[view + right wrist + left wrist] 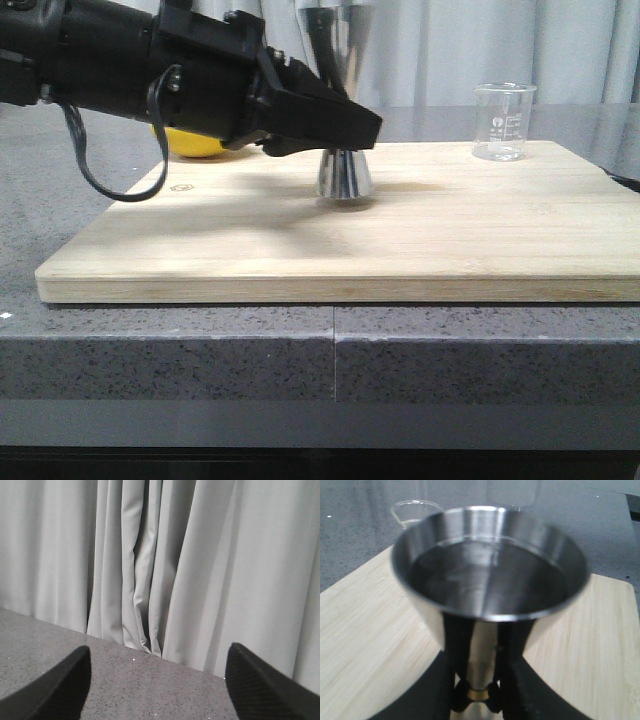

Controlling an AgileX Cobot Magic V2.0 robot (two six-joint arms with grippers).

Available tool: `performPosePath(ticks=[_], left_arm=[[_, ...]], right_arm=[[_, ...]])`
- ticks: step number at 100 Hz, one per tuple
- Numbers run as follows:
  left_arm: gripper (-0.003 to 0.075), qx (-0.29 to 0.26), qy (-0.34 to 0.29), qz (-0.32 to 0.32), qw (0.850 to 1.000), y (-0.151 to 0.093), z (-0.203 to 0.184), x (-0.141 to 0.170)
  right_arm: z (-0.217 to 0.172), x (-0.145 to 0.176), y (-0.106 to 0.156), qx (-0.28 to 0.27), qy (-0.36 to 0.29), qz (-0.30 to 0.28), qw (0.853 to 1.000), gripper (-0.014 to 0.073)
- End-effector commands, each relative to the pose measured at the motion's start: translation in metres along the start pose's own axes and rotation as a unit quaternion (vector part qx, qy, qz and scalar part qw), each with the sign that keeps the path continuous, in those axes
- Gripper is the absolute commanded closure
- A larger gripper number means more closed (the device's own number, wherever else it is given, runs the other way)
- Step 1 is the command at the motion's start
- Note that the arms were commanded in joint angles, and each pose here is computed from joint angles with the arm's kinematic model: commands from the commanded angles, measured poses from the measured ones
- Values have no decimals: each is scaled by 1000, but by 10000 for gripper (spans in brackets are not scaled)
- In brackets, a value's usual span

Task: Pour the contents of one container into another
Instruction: 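Move the filled jigger with the left gripper toward the lemon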

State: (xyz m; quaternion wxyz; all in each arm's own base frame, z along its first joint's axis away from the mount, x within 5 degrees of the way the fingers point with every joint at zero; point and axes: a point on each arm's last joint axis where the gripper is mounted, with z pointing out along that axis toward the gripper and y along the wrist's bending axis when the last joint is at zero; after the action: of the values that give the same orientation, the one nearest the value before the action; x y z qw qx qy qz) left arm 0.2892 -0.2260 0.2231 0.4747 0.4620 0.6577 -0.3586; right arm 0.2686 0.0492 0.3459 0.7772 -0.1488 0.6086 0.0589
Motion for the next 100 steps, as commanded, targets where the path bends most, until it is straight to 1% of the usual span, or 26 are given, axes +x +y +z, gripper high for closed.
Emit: performPosePath(ticks=[1,30,77,100], left_arm=[[741,-3,-60,8,998,2,-14,-31],[741,-26,-52,12,998,18,-26,-27],[741,-19,-37,28,999,17,-26,-24],[741,-28,-28,29,999,19,-26,-22]], right_arm=[[-3,-24,-2,2,-60,0,998,88],[-3,-24,-2,2,-60,0,998,88],[-3,-24,-2,2,-60,0,998,88],[-3,-24,-2,2,-61,0,998,88]])
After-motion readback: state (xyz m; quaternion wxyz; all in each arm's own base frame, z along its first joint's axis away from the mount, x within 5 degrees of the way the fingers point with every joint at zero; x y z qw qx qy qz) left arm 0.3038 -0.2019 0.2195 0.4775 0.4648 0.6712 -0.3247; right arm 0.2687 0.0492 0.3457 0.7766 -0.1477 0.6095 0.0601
